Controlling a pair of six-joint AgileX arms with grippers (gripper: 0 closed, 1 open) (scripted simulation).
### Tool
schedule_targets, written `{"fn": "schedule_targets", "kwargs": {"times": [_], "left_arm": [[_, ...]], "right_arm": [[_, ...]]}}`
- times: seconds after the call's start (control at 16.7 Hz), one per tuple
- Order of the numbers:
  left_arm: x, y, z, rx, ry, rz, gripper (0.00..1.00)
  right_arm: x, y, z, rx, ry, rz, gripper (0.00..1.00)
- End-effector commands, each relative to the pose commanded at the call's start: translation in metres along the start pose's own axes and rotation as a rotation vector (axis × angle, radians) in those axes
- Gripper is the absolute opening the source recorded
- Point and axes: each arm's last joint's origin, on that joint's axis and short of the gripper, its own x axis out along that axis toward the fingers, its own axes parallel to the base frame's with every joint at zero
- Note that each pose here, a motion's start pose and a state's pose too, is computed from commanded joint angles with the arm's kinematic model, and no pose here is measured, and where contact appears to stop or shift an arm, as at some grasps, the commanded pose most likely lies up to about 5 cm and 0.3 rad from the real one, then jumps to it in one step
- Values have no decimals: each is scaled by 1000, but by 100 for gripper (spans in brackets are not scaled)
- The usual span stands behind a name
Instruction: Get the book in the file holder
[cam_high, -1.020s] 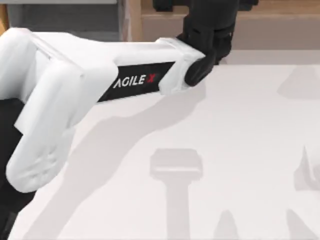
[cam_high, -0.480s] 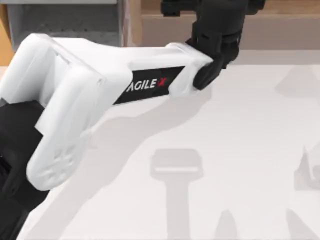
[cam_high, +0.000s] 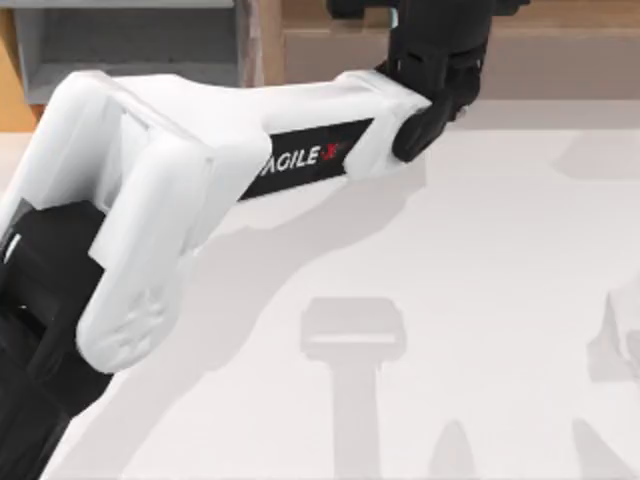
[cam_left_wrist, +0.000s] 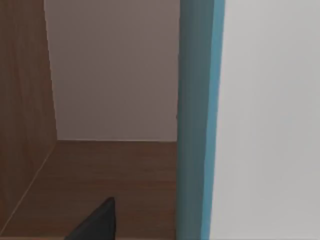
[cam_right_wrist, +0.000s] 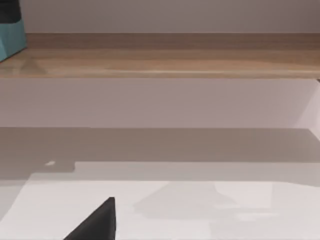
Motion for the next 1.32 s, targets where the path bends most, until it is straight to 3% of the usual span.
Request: {"fn": "schedule_targets", "kwargs": {"times": [0.12,0.9,1.32], "left_arm": [[0,0,0,0,0,0,100],[0,0,0,0,0,0,2],[0,0,0,0,0,0,0]], "right_arm": [[0,0,0,0,0,0,100],[0,0,0,0,0,0,100],[0,0,0,0,0,0,100]]}}
